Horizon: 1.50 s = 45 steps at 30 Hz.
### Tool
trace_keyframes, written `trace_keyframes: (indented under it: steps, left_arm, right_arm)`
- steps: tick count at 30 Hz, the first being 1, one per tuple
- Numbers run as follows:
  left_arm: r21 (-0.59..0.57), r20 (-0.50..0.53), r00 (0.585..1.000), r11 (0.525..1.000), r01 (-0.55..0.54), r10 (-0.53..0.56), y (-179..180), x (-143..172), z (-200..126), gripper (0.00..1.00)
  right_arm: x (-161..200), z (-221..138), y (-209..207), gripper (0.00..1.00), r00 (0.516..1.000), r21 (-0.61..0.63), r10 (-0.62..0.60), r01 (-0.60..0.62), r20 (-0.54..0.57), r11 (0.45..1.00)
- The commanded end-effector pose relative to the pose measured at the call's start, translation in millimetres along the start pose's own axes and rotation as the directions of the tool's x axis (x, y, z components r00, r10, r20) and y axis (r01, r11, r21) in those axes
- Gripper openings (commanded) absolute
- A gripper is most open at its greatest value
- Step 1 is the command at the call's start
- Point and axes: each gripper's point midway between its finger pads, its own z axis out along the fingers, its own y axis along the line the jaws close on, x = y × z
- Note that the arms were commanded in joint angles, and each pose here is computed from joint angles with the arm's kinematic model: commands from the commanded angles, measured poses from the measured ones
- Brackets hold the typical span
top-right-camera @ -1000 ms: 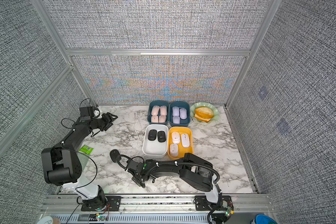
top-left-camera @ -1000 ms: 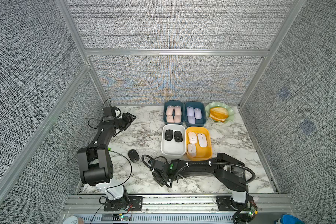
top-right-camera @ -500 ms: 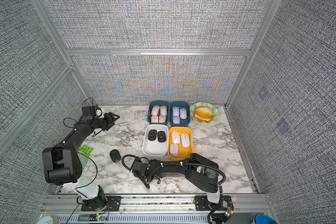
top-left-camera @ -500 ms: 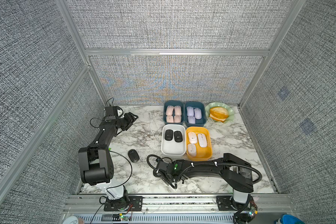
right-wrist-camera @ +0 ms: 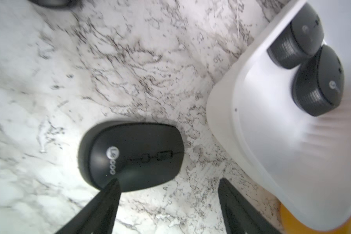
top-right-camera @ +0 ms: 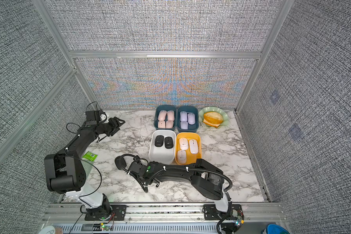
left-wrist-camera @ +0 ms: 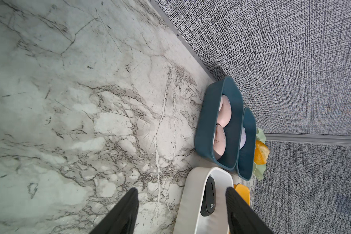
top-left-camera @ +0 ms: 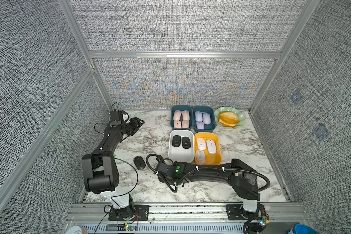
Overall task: Place the mice by color into the storage box
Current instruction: Adjust the mouse at the center of the board, then pick up the mouse from the center of the board.
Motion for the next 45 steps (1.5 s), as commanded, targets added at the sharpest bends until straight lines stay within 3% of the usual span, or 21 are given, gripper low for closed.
trace_keyframes:
  steps: [1, 8, 14, 20, 31, 39, 45]
  left_arm:
    - [-0.023, 0.012, 1.000, 1.000, -0.017, 0.017, 1.3, -3.2, -4.5, 0.70]
    - [-0.029, 0.015, 1.000, 0.999, -0.016, 0.016, 2.5, -4.6, -5.3, 0.70]
    - [-0.015, 0.012, 1.000, 1.000, -0.013, 0.013, 0.1, -3.8, -5.5, 0.70]
    - [-0.015, 0.022, 1.000, 1.000, -0.018, 0.018, -0.8, -4.5, -7.7, 0.70]
    - [-0.004, 0.014, 1.000, 1.000, -0.009, 0.009, -0.8, -2.2, -5.3, 0.70]
    - [0.008, -0.019, 1.000, 1.000, -0.005, 0.005, -2.8, 5.7, 2.8, 0.70]
    - [0.014, -0.086, 0.996, 1.000, -0.014, 0.015, -8.1, 24.9, 20.1, 0.69]
  right_arm:
    - [-12.5, 4.6, 9.0, 0.80, 1.000, 0.028, 0.023, -0.024, 0.012, 0.999]
    - [-26.9, 21.9, 3.2, 0.83, 0.999, 0.193, 0.043, -0.046, 0.019, 0.980]
    - [-12.5, 21.8, 1.0, 0.82, 1.000, 0.255, -0.008, 0.011, -0.014, 0.967]
    - [6.2, 11.6, 5.2, 0.80, 0.998, 0.217, -0.036, 0.046, -0.047, 0.975]
    - [57.0, 3.5, -15.5, 0.78, 0.988, 0.212, 0.018, 0.015, -0.153, 0.977]
    - [56.7, 7.6, -2.1, 0.80, 0.967, -0.002, 0.150, -0.154, -0.208, 0.988]
    - [64.5, 21.8, -2.3, 0.73, 0.944, -0.041, 0.187, -0.206, -0.271, 0.978]
